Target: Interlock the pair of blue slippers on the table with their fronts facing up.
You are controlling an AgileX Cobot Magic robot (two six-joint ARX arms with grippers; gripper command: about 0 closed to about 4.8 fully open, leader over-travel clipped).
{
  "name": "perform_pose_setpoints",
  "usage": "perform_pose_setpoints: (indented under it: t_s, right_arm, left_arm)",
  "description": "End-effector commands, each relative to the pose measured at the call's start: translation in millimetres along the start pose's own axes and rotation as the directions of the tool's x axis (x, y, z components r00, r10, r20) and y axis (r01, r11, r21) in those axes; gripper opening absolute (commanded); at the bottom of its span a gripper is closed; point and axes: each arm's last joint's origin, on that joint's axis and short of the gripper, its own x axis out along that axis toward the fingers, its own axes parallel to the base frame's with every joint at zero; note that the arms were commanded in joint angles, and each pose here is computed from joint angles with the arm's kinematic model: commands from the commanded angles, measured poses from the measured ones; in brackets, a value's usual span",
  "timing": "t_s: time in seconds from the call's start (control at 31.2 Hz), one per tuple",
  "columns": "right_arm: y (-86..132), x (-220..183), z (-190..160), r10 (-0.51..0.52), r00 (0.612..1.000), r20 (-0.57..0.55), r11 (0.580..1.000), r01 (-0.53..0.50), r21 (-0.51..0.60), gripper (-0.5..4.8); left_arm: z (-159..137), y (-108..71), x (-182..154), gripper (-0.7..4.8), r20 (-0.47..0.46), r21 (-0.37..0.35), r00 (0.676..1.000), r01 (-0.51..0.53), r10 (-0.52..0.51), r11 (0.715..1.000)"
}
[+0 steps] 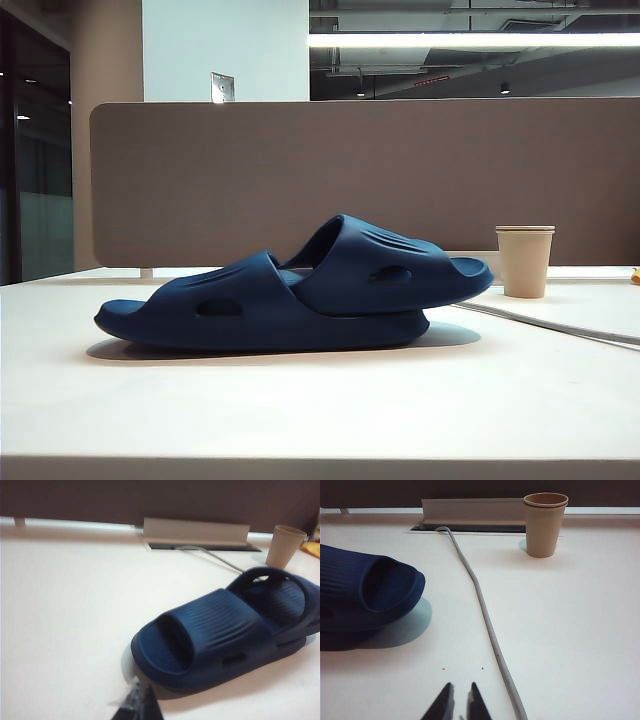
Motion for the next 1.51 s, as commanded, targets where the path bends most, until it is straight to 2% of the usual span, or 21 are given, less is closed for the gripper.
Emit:
perform_pose_setpoints:
  t_s: [0.03, 0.16, 0.45, 1.51]
  right_arm:
    - [0.2, 0.0, 0.7, 0.003, 1.0, 0.004, 1.0, -0.003, -0.004, 0.45]
    - [0.0, 0.0, -1.6, 0.001, 1.0, -0.019, 1.0, -0.001, -0.001, 0.45]
    - [-0.1, -0.1, -4.5, -0.001, 0.999, -0.049, 1.0, 0.002, 0.012, 0.45]
    - [-0.2, -0.2, -3.9, -0.004, 0.999, -0.044, 0.999, 0.005, 0.031, 0.45]
  left_arm:
    - [4.1, -0.6, -0.4, -0.06, 0.033, 0.004, 0.999, 0.006, -0.006, 1.0]
    - [2.6, -0.5, -0.4, -0.06, 0.017, 0.002, 1.0, 0.008, -0.008, 1.0]
    - [-8.8, 0.7, -0.7, -0.06, -0.101, -0.008, 0.995, -0.008, 0.007, 1.0]
    - [-7.7, 2.8, -1.0, -0.06, -0.089, -0.012, 0.996, -0.027, 0.025, 1.0]
